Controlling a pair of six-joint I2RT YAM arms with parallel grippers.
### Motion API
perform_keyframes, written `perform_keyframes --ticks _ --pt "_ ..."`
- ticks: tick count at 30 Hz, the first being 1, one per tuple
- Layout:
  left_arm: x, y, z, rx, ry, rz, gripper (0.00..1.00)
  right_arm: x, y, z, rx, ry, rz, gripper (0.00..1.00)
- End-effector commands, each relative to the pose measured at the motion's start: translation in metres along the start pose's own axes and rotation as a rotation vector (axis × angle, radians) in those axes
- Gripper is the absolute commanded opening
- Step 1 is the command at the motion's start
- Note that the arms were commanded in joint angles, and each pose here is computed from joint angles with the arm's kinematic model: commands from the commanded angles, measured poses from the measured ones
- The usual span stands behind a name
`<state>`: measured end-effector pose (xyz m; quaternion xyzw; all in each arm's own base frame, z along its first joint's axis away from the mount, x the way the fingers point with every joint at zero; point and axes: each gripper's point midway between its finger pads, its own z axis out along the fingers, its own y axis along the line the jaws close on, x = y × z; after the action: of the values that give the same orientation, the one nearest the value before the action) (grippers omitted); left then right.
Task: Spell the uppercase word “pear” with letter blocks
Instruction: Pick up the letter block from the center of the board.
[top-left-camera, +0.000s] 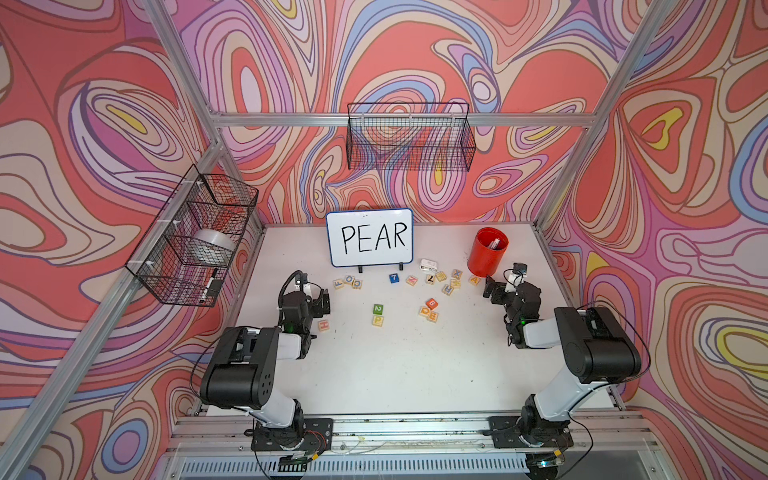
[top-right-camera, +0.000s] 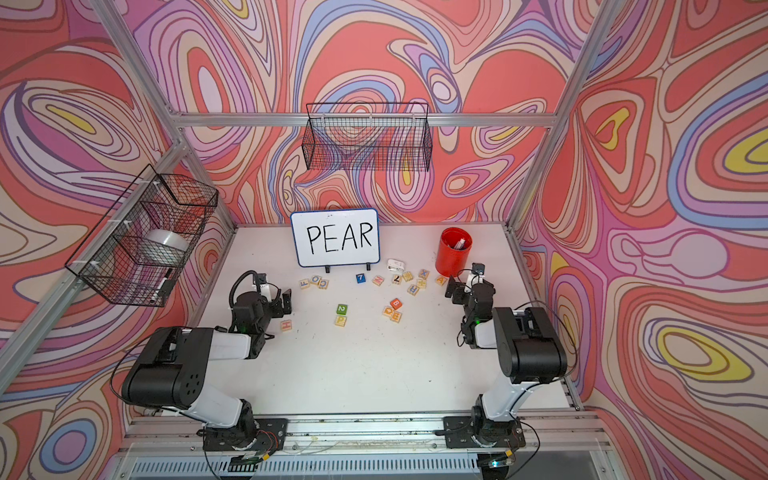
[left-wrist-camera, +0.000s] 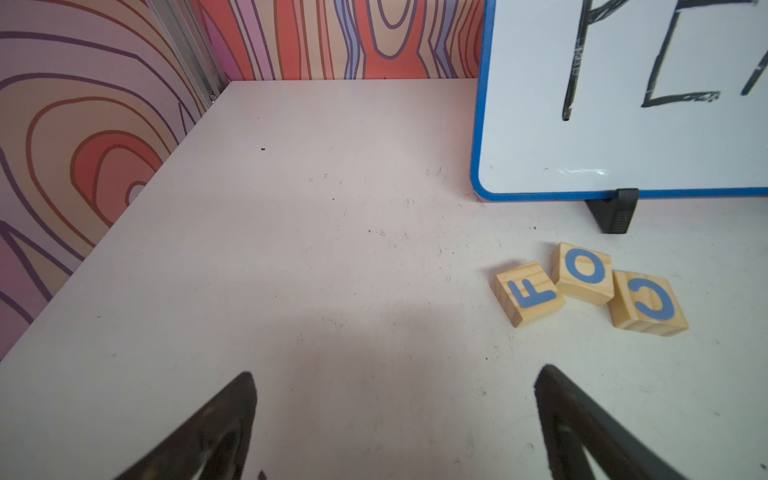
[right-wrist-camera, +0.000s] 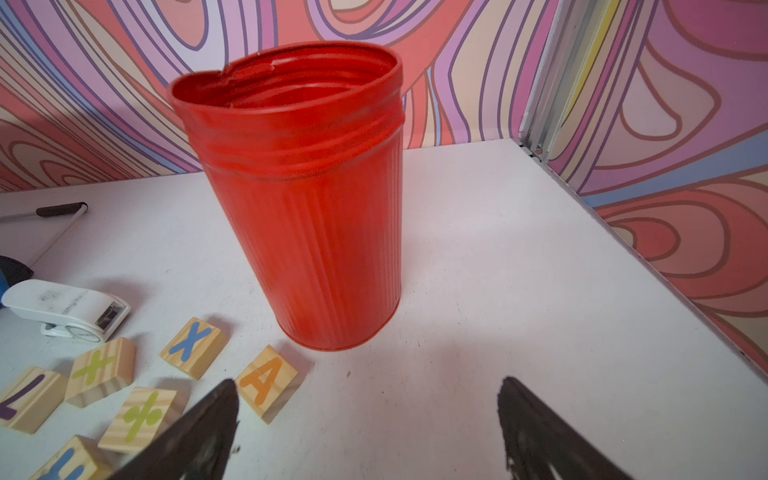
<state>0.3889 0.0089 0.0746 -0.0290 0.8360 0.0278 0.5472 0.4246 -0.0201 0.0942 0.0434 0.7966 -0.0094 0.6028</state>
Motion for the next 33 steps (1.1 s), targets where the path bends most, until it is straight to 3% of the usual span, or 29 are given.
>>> perform_keyframes --ticks 1,4,9,11,15,19,23,28,33 --pt "-0.016 0.004 -0.001 -0.017 -0.043 0.000 1.00 0.000 0.002 0.002 -0.006 0.001 -0.003 0.98" --pt "-0.024 0.004 -0.004 -0.021 -0.034 0.002 1.00 -0.008 0.004 -0.001 -0.016 -0.004 -0.006 0.98" --pt "-0.060 -0.016 -0.034 0.029 -0.037 0.048 1.00 -0.052 0.014 -0.012 -0.062 0.034 -0.013 0.98" --pt "-0.088 -0.025 -0.050 0.058 -0.037 -0.021 1.00 -0.074 0.027 -0.022 -0.126 0.065 0.023 0.98" --pt "-0.097 -0.054 -0.082 0.140 0.125 -0.217 1.00 -0.102 0.053 -0.049 -0.235 0.157 0.205 0.98" --pt "-0.082 -0.109 -0.113 0.310 0.241 -0.442 1.00 -0.106 0.124 -0.085 -0.473 0.282 0.300 0.98" --pt "-0.049 -0.162 -0.140 0.415 0.321 -0.543 1.00 -0.090 0.201 -0.125 -0.621 0.329 0.331 0.98" --pt "-0.004 -0.201 -0.177 0.406 0.438 -0.527 1.00 -0.053 0.230 -0.147 -0.650 0.444 0.573 0.98" --pt "0.017 -0.208 -0.195 0.351 0.506 -0.484 1.00 -0.023 0.240 -0.163 -0.598 0.521 0.619 0.98"
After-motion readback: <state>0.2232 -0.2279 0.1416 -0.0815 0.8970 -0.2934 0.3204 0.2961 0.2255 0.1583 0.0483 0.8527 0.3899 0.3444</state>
